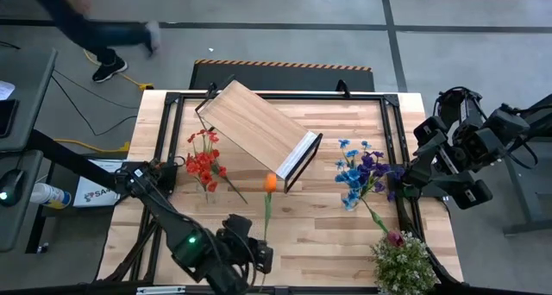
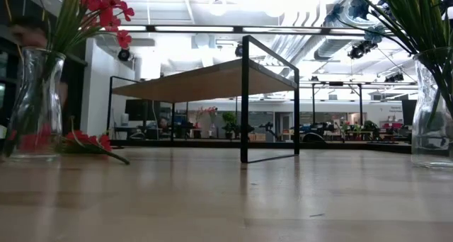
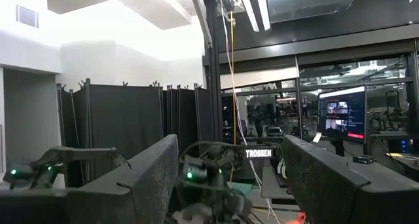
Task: Pick and place flowers into a vace then onto a shelf
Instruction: Put the orange tulip into the left transparent vase
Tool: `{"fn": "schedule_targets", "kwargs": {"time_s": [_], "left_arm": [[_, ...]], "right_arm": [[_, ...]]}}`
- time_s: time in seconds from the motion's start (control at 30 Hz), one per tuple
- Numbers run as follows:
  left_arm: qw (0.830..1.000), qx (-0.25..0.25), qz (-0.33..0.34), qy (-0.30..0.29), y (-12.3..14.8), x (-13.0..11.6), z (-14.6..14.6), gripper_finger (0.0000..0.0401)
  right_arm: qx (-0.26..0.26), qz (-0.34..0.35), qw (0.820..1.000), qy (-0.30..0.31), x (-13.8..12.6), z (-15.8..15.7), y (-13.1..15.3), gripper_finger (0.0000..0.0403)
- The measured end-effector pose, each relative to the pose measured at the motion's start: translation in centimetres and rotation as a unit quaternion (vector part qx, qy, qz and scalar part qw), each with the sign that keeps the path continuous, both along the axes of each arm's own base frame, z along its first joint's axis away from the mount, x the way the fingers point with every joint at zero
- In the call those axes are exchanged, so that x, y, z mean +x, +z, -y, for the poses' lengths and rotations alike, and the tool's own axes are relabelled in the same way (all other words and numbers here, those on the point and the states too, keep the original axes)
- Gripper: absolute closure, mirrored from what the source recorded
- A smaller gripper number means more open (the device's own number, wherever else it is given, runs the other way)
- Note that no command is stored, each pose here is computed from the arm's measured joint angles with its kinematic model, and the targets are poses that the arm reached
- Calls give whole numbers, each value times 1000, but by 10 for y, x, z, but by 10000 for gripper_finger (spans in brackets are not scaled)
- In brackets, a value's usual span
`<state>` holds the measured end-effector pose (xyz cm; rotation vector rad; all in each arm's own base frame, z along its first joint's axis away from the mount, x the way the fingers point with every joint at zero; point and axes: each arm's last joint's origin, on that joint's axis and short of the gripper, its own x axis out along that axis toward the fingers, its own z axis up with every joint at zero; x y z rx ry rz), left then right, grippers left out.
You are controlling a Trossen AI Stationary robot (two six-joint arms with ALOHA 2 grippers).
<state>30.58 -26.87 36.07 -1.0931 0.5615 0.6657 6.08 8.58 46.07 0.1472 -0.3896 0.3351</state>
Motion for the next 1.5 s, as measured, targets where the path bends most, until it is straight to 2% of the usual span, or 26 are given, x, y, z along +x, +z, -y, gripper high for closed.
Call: {"fn": "schedule_targets", "kwargs": {"time_s": [0.2,0.43,0.93,1.2,1.5], "left_arm": [[990,111,89,-9,32,-11,3,381],[972,201,118,-14,53,-34,0,381],[944,282,169,-12,89,-89,-16,381],[935,311,165,-42,111,-111,-35,381],[910,366,184,-68,138,-144,-55,381]], "right_arm": [[0,0,1000,0,0,0,0,137],[0,0,1000,0,0,0,0,137],[0,0,1000,0,0,0,0,137],[0,0,1000,0,0,0,0,137],[0,0,1000,0,0,0,0,137]]}}
